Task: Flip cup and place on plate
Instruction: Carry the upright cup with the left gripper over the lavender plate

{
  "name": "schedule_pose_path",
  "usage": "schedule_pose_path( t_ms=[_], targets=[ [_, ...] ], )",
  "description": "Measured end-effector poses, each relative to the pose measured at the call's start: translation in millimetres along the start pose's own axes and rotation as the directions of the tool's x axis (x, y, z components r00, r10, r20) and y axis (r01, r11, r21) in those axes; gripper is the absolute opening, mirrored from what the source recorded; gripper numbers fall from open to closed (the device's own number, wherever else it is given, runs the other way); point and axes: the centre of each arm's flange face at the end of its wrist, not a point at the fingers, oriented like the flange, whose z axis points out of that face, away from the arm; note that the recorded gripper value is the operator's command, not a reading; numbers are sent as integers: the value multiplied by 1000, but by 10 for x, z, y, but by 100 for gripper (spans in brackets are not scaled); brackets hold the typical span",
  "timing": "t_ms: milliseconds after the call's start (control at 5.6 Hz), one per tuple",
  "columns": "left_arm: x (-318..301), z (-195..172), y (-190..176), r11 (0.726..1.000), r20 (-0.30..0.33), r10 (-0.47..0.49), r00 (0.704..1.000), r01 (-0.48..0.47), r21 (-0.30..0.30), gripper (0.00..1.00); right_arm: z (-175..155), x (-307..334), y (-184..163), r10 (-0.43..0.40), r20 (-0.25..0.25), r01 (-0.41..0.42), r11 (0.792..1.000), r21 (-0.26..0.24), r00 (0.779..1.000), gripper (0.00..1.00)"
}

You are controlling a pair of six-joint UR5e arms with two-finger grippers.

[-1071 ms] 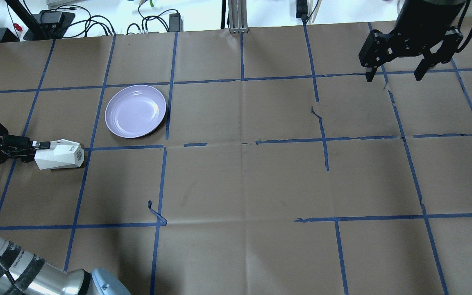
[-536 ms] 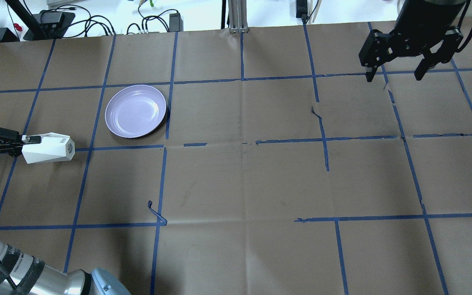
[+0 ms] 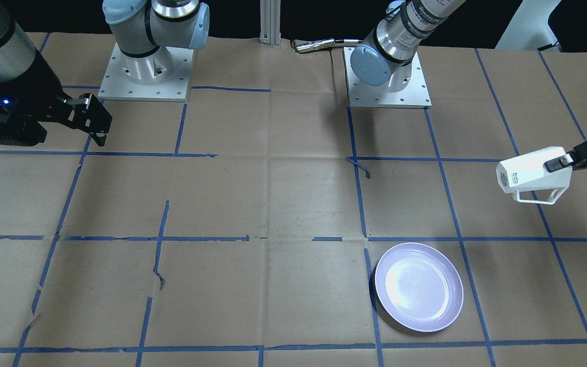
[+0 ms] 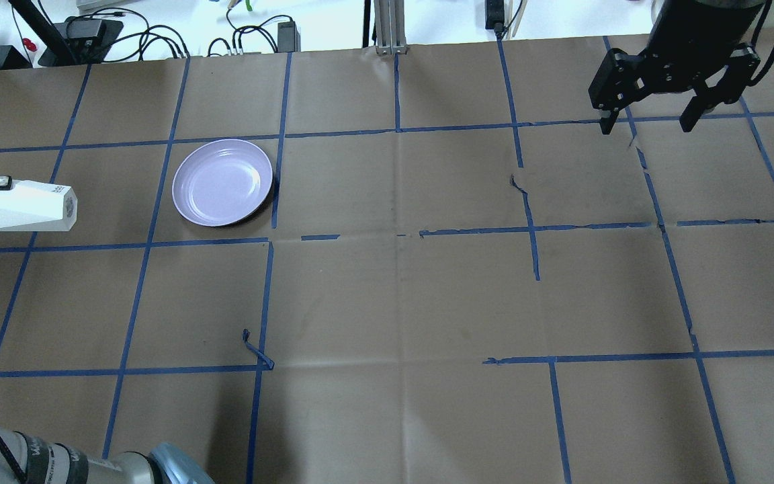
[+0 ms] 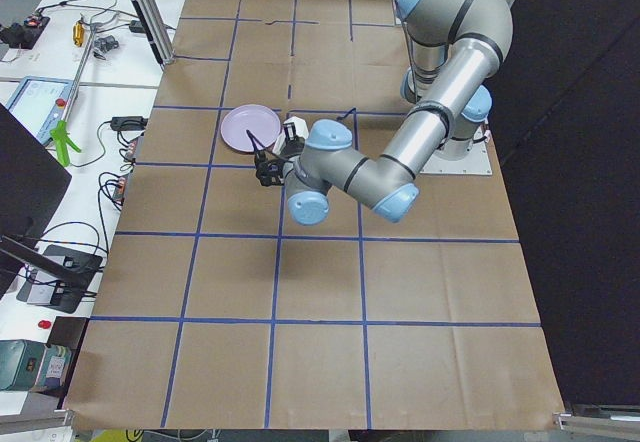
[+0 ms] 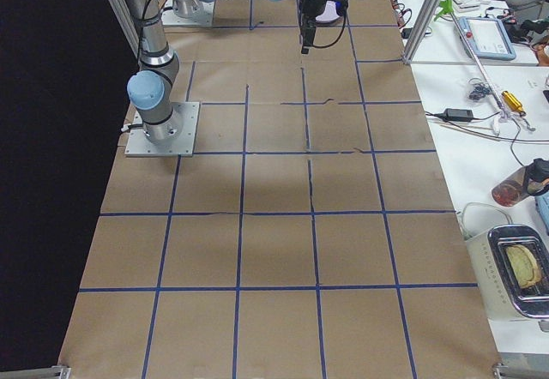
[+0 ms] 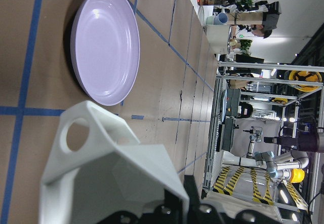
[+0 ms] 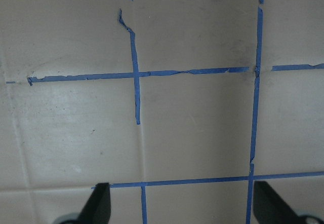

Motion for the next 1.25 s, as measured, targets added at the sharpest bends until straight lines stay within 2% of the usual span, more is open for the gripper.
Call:
schedule_pose_path(
  t_ms=[179, 357, 536, 714, 893, 1071, 1250],
  targets=[
    [658, 249, 65, 1000, 145, -15, 989, 18, -16, 0, 0, 0, 0, 0, 0, 0, 1000, 0, 1000, 100],
    [1240, 626, 46, 1000, 355, -6, 935, 11, -13, 0, 0, 0, 0, 0, 0, 0, 1000, 0, 1000, 100],
    [1716, 1121, -37, 999, 550, 21, 835, -33, 12, 0, -1, 0, 0, 0, 0, 0, 1000, 0, 1000, 100],
    [2115, 1694, -77, 994, 699, 52, 713, -103, 31, 0, -1, 0, 1, 0, 0, 0, 1000, 0, 1000, 100],
    [2407, 2191, -27, 984, 788, 82, 611, -173, 32, 0, -1, 0, 1, 0, 0, 0, 1000, 0, 1000, 100],
    [2562, 2545, 60, 975, 840, 112, 530, -223, 10, 0, -1, 0, 1, 0, 0, 0, 1000, 0, 1000, 100],
    [2502, 2788, 69, 972, 870, 134, 475, -236, -20, 0, -1, 0, 1, 0, 0, 0, 1000, 0, 1000, 100]
  ],
)
